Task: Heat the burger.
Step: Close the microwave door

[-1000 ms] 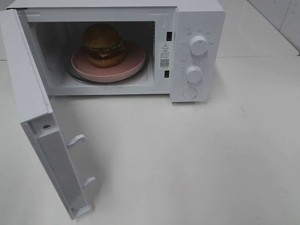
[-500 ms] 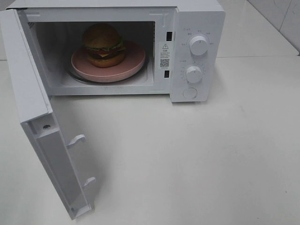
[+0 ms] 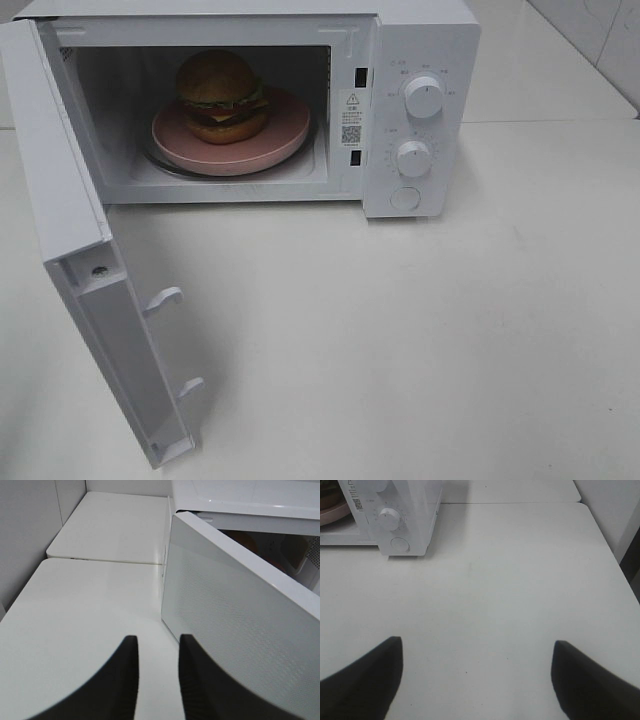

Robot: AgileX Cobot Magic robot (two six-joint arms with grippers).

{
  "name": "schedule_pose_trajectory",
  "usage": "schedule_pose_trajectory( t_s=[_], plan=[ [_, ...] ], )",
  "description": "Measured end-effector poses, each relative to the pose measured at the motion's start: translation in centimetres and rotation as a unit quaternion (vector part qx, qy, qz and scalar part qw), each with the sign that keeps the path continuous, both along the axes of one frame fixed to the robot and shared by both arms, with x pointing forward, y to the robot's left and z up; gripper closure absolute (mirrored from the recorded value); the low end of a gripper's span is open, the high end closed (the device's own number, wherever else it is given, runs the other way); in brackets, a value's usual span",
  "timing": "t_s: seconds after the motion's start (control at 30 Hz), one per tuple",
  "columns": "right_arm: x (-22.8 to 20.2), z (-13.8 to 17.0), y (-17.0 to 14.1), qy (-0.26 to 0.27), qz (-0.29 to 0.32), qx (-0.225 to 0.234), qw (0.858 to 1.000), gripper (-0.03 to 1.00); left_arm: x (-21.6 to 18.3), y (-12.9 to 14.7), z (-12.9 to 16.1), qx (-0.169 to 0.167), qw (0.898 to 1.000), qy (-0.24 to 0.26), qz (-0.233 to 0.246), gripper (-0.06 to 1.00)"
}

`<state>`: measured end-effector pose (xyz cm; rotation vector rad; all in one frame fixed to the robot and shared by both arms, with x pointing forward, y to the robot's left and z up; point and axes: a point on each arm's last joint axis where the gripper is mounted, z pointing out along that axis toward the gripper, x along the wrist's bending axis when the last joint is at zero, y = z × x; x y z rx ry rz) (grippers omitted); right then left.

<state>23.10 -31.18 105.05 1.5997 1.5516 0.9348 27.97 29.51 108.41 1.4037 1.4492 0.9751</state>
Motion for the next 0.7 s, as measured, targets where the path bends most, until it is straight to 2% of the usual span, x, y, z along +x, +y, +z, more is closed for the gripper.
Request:
schedule_pose_trajectory(
  t_s=[0.03,0.07,0.1,0.2,0.43,0.5,0.7],
  plan=[
    [0.0,0.0,0.0,0.0,0.0,0.0,1.0,0.2,0.4,0.0,0.0,-0.001,1.0,0.005,0.001,0.75],
    [0.0,0.0,0.0,0.0,0.0,0.0,1.0,0.2,0.4,0.0,0.0,-0.001,1.0,0.005,0.001,0.75],
    [0.0,0.0,0.0,0.0,0.0,0.0,1.0,0.2,1.4,0.1,-0.1,-0.002,1.0,0.019,0.002,0.88],
    [0.0,0.0,0.0,0.0,0.0,0.0,1.0,0.2,2.6,0.3,-0.6,-0.004,1.0,0.026,0.006,0.94],
    [0.0,0.0,0.0,0.0,0.0,0.0,1.0,0.2,4.8,0.6,-1.9,-0.01,1.0,0.015,0.018,0.94],
    [0.0,0.0,0.0,0.0,0.0,0.0,1.0,0.2,5.9,0.8,-3.3,-0.016,0.999,-0.003,0.029,0.94],
    [0.0,0.0,0.0,0.0,0.0,0.0,1.0,0.2,6.9,1.2,-4.9,-0.027,0.997,-0.045,0.05,0.94]
  ],
)
